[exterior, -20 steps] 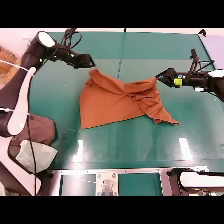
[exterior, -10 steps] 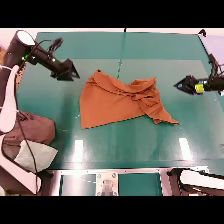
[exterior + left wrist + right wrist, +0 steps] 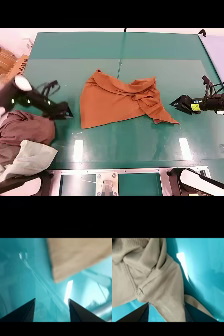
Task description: Fold the shirts.
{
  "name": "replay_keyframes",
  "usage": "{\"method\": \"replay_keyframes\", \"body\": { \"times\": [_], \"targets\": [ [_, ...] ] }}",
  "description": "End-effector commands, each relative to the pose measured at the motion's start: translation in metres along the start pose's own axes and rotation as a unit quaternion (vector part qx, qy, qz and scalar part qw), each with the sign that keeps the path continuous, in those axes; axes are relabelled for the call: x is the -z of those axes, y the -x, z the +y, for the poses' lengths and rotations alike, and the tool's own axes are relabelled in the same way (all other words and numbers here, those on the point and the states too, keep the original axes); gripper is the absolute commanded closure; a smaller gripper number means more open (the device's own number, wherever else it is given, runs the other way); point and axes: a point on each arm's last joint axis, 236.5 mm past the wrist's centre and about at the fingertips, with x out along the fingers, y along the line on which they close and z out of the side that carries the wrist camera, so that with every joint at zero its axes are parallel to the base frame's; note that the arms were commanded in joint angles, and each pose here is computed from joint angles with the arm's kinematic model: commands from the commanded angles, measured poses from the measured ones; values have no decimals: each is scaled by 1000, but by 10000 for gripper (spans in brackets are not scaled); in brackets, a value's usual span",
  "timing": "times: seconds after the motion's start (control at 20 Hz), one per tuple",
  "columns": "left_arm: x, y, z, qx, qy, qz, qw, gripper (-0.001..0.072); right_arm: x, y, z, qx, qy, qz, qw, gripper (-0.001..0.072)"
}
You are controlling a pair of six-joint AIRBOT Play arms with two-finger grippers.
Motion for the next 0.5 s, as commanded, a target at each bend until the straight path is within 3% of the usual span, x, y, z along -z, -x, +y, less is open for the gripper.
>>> {"method": "replay_keyframes", "body": {
  "times": [0.0, 0.15, 0.4, 0.45],
  "targets": [
    [-4, -36, 5, 41, 36, -68, 996, 231, 4, -2, -2, 3, -3, 3, 1000, 213],
    [-20, -51, -17, 105, 46, -81, 990, 232, 4, -2, -2, 3, -3, 3, 1000, 213],
    [23, -106, -38, 116, 33, 30, 992, 235, 4, -1, -2, 3, -3, 2, 1000, 211],
    [17, -104, -36, 114, 29, 26, 993, 421, 4, -1, -2, 3, -3, 2, 1000, 210]
  ]
}}
